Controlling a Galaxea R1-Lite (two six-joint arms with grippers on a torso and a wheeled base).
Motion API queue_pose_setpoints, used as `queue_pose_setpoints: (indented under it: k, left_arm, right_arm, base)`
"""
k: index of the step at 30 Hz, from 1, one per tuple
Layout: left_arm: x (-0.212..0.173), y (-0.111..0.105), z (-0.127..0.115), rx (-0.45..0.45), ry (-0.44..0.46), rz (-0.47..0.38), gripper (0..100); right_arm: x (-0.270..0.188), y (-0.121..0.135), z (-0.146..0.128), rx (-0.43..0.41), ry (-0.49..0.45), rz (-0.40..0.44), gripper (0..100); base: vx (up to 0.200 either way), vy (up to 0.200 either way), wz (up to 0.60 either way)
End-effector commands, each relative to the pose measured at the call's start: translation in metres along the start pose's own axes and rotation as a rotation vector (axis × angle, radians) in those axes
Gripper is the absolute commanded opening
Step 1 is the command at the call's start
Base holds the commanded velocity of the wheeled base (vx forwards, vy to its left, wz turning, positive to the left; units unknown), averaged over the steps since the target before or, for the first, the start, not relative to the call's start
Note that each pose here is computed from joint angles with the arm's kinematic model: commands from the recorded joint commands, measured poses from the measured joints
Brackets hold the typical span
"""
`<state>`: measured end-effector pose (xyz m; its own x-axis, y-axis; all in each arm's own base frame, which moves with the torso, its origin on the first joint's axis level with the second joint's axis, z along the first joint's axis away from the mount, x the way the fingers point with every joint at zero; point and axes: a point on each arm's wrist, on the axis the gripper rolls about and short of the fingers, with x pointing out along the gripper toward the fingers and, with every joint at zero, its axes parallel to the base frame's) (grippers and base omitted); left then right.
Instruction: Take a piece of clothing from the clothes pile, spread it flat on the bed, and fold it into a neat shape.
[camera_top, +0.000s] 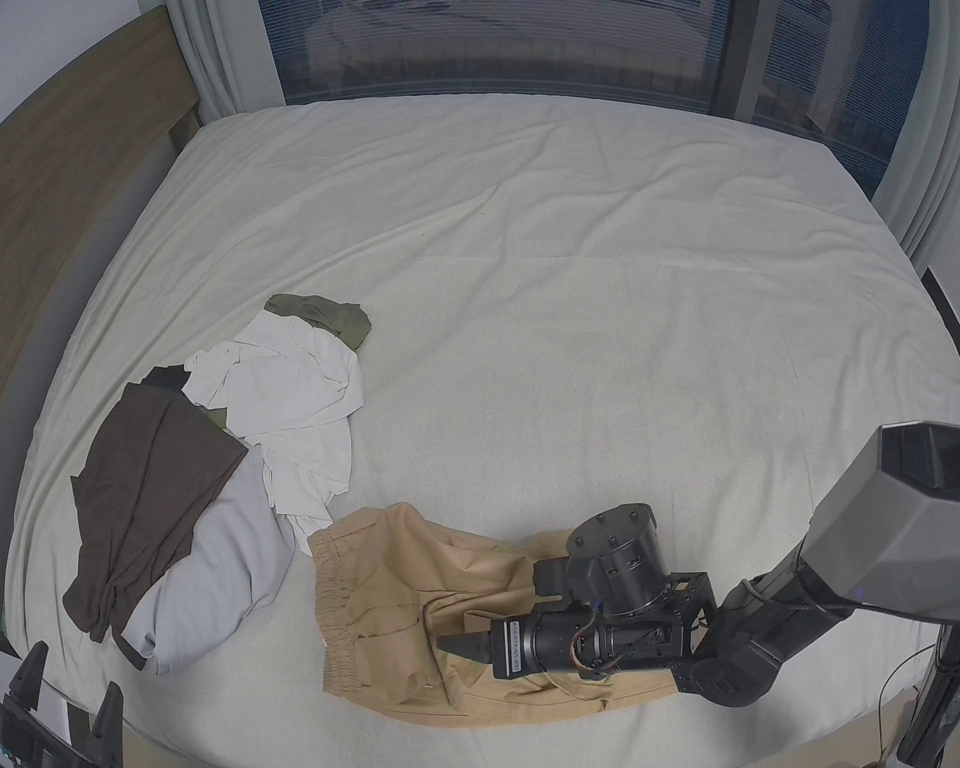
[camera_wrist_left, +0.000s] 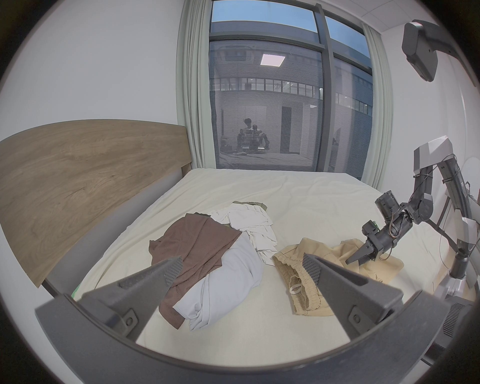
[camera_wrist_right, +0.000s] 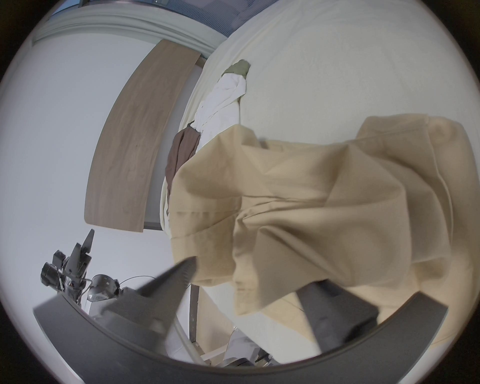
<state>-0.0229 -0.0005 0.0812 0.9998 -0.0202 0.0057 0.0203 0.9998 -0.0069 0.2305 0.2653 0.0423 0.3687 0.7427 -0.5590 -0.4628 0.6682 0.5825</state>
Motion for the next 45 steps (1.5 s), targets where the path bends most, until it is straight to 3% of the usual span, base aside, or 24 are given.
queue_pose_setpoints:
  k: [1,6,15,17,29,30,33,45]
  left_arm:
    - [0.000,0.000,-0.005,-0.001,0.001,0.000,100]
    - [0.000,0.000,-0.005,-0.001,0.001,0.000,100]
    - [0.000,0.000,-0.005,-0.001,0.001,0.000,100]
    - [0.000,0.000,-0.005,-0.001,0.001,0.000,100]
    - [0.000,0.000,-0.005,0.001,0.001,0.000,100]
    - [0.000,0.000,-0.005,0.001,0.001,0.000,100]
    - [0.000,0.000,-0.005,0.001,0.001,0.000,100]
    - [0.000,0.000,-0.005,0.001,0.001,0.000,100]
  right_arm:
    - [-0.002,-0.004,0.004,0.007,-0.032,-0.015,0]
    - [-0.020,-0.011,0.029,0.029,-0.150,-0.012,0]
    - [-0.046,-0.031,0.059,0.068,-0.281,-0.046,0]
    - [-0.051,-0.042,0.068,0.077,-0.352,-0.072,0]
    - [-0.047,-0.061,0.053,0.096,-0.337,-0.103,0]
    - [-0.048,-0.061,0.052,0.094,-0.340,-0.099,100]
    - [-0.050,-0.059,0.052,0.090,-0.365,-0.083,100]
    - [-0.056,-0.044,0.019,0.156,-0.281,-0.046,100]
  base:
    - [0.000,0.000,0.00]
    - [0.000,0.000,0.00]
    - [0.000,0.000,0.00]
    - [0.000,0.000,0.00]
    - [0.000,0.000,0.00]
    - [0.000,0.000,0.00]
    - [0.000,0.000,0.00]
    - [0.000,0.000,0.00]
